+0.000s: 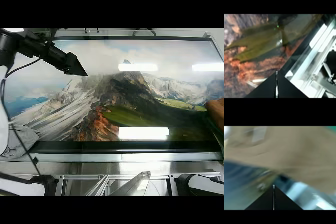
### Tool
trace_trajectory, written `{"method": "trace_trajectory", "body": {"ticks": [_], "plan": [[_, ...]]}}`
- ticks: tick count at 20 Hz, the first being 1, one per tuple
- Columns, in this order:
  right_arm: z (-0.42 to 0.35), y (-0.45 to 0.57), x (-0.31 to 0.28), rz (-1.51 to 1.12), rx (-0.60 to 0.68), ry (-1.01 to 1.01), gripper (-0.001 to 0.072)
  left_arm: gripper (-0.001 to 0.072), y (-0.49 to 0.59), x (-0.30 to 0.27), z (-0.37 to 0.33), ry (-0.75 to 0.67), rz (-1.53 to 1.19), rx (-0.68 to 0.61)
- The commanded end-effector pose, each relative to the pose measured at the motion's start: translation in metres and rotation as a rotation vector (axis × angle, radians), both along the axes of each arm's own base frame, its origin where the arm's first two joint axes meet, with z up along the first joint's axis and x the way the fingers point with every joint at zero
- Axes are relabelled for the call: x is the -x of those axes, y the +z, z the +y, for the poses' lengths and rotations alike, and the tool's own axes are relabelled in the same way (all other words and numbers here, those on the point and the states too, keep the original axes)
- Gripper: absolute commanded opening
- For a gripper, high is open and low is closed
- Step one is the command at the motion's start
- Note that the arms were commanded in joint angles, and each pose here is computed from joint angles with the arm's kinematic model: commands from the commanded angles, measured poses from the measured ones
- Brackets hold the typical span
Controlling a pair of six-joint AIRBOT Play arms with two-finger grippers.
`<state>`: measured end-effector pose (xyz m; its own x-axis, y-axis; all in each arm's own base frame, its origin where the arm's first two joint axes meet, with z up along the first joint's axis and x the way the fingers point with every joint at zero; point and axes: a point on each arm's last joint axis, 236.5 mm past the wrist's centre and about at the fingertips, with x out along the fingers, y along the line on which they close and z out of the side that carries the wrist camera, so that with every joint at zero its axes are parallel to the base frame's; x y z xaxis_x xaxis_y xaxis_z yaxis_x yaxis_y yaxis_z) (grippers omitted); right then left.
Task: Fold the shirts.
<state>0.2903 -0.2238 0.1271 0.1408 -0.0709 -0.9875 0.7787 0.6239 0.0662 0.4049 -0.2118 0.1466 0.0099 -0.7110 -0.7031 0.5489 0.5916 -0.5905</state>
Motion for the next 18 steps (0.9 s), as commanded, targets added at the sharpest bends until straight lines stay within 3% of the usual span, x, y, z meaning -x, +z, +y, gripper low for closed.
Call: {"method": "trace_trajectory", "body": {"ticks": [1,4,9,13,18], "plan": [[0.093,-0.011,-0.045,-0.053,-0.087,0.264,0.0019,0.0002,0.000,0.024,0.003,0.065,0.004,0.011],[0.176,-0.039,-0.057,-0.137,-0.109,0.421,0.0018,0.0002,-0.032,0.072,0.008,0.108,0.076,0.005],[0.335,-0.095,-0.012,-0.329,-0.344,0.690,0.0021,0.0023,-0.106,0.152,0.020,0.198,0.187,-0.021],[0.379,-0.124,0.021,-0.347,-0.352,0.805,0.0021,0.0028,-0.148,0.190,0.029,0.262,0.236,-0.041],[0.383,-0.123,0.021,-0.352,-0.362,0.802,0.0022,0.0029,-0.160,0.213,0.031,0.261,0.266,-0.048]]}}
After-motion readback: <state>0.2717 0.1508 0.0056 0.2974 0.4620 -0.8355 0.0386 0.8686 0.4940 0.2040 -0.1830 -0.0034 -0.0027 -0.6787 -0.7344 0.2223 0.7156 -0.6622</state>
